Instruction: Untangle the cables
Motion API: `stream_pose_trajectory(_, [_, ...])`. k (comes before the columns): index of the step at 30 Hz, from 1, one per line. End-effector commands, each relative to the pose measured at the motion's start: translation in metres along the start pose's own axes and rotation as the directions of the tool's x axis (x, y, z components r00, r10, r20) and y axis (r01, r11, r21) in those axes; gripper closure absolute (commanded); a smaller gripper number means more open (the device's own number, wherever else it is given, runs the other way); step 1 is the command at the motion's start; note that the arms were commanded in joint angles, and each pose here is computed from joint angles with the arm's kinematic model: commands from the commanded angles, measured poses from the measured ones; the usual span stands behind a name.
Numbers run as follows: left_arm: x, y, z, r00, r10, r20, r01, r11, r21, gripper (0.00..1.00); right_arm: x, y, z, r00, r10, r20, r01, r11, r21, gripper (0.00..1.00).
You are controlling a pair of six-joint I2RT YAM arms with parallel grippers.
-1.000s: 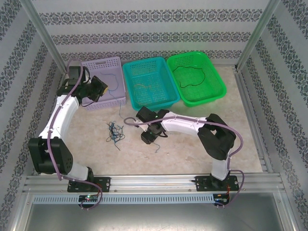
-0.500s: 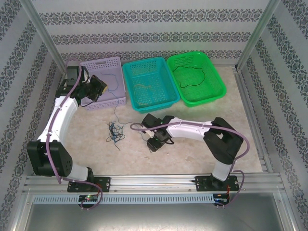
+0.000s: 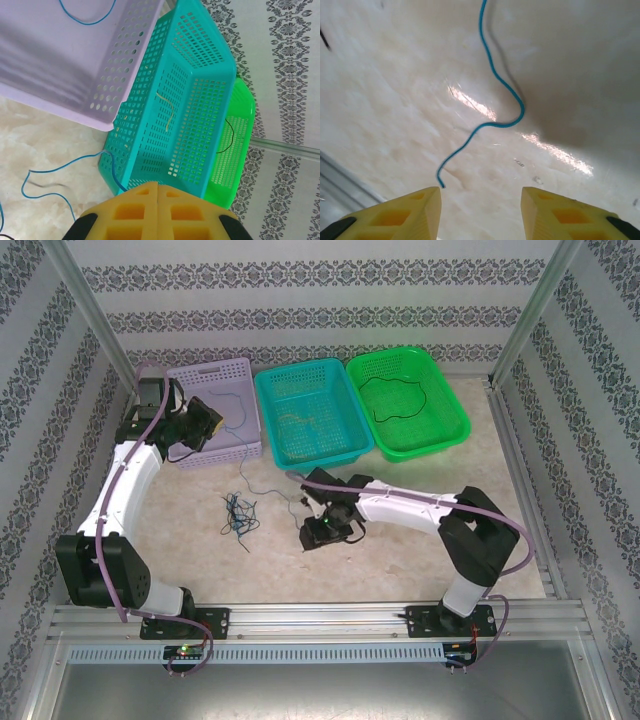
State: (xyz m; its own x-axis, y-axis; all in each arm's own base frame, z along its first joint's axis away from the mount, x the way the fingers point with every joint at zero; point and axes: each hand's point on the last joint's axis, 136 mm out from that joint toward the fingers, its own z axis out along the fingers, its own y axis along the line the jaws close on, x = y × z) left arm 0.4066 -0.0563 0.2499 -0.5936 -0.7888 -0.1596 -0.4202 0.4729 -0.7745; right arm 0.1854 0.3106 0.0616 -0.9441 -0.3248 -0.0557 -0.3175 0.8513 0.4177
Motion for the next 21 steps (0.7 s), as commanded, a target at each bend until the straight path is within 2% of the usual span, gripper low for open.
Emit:
stream_pose_trajectory(1, [0.006,-0.009,-0.007,1.0,0.03,-0.003,-0.03,0.999,0.039,1.0,-0.012,0.02,-0.021,0.976,0.218,0.0,-0.217,0.971,-0.102,0.54])
stream_pose_trajectory(4, [0.007,-0.008,-0.007,1.0,0.031,-0.004,-0.03,0.999,0.038,1.0,-0.006,0.02,-0.013,0.92,0.385,-0.077,-0.391,0.913,-0.113,0.54])
stream_pose_trajectory(7, [0.007,-0.008,-0.007,1.0,0.028,-0.006,-0.028,0.999,0.039,1.0,0.0,0.027,-0.002,0.867,0.474,-0.151,-0.493,0.859,-0.137,0.55])
stream_pose_trajectory(21, [0.006,-0.009,-0.005,1.0,0.03,-0.006,-0.03,0.999,0.045,1.0,0.015,0.027,0.025,0.834,0.512,-0.207,-0.532,0.845,-0.053,0.67])
